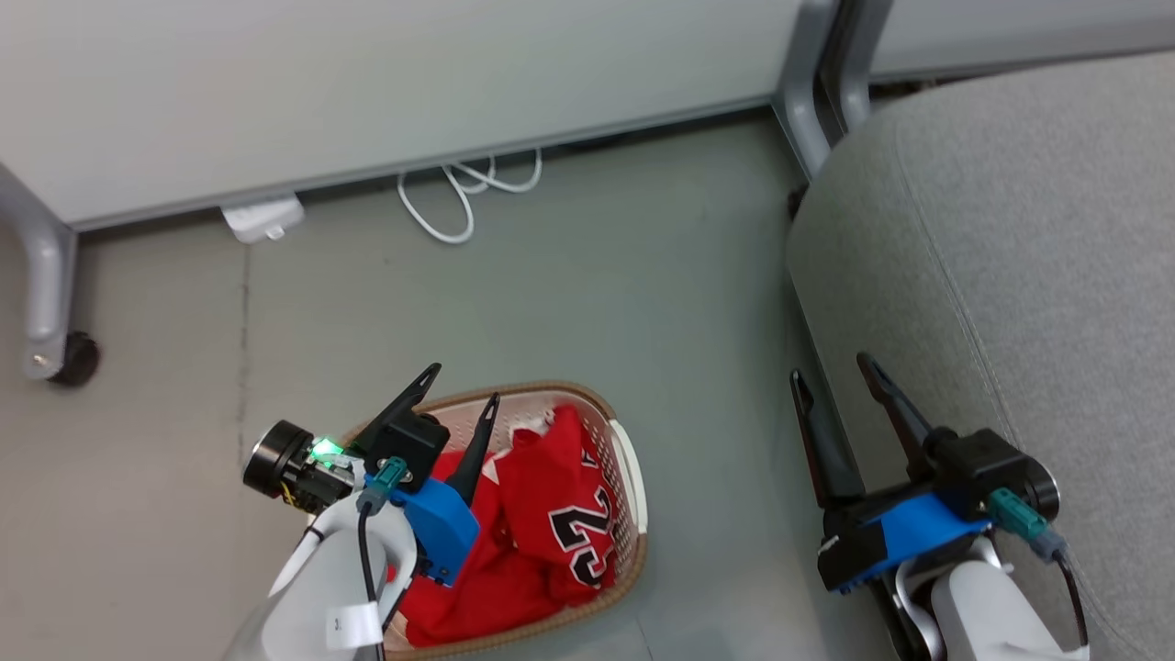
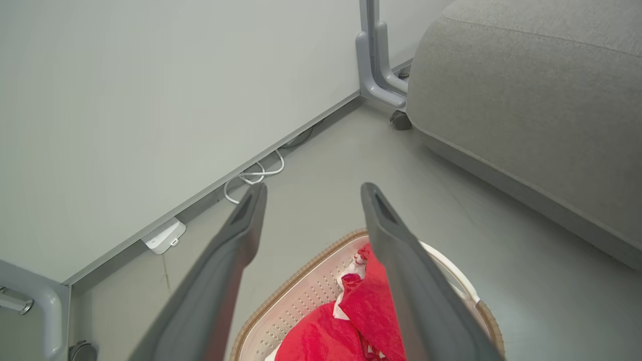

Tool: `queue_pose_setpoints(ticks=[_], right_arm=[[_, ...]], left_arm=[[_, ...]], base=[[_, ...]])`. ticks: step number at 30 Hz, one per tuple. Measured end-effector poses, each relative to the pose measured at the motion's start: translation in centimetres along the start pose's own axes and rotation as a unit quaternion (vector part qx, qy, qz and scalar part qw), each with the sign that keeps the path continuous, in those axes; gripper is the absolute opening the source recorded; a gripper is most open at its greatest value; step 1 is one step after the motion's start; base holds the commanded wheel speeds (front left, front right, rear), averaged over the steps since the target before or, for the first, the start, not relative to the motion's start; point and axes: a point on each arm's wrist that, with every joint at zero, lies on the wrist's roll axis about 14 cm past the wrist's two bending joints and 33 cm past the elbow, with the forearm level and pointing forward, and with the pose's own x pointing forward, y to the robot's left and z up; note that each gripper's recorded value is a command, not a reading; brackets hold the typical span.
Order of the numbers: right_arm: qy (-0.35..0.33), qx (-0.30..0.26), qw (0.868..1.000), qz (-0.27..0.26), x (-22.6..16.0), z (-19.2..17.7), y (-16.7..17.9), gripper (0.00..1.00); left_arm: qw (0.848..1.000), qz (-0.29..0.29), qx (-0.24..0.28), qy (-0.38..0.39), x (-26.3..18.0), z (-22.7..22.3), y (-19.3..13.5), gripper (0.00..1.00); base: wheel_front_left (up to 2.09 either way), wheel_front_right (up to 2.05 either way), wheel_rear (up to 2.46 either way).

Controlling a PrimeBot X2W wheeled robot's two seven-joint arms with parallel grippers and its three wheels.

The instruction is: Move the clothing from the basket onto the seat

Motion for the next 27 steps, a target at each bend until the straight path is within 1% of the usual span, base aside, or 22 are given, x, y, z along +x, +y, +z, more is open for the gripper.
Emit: queue_pose_setpoints(ticks=[4,7,9,13,21,27], right_arm=[[0.006,0.001,1.0,-0.008,1.1,-0.6,-0.9,1.0],[0.011,0.002,1.0,-0.015,2.1,-1.2,-1.7,1.0],[0.014,0.003,1.0,-0.018,3.3,-1.8,-2.3,1.0],[0.021,0.004,1.0,-0.019,4.8,-2.8,-3.0,1.0],[0.04,-0.001,0.999,-0.031,7.0,-5.5,-4.9,1.0],[0.063,-0.006,0.997,-0.032,8.1,-8.2,-5.7,1.0]], left_arm=[[0.997,-0.048,0.022,0.047,1.9,-3.0,-1.2,1.0],[0.993,-0.08,0.039,0.081,3.3,-5.4,-1.8,1.0],[0.986,-0.105,0.055,0.115,4.5,-7.9,-1.8,1.0],[0.975,-0.138,0.076,0.155,6.1,-11.3,-2.0,1.0],[0.94,-0.207,0.119,0.245,7.2,-19.2,-2.8,1.0],[0.909,-0.244,0.135,0.311,7.2,-24.6,-3.5,1.0]], base=[[0.0,0.0,0.0],[0.0,0.0,0.0],[0.0,0.0,0.0],[0.0,0.0,0.0],[0.0,0.0,0.0],[0.0,0.0,0.0]])
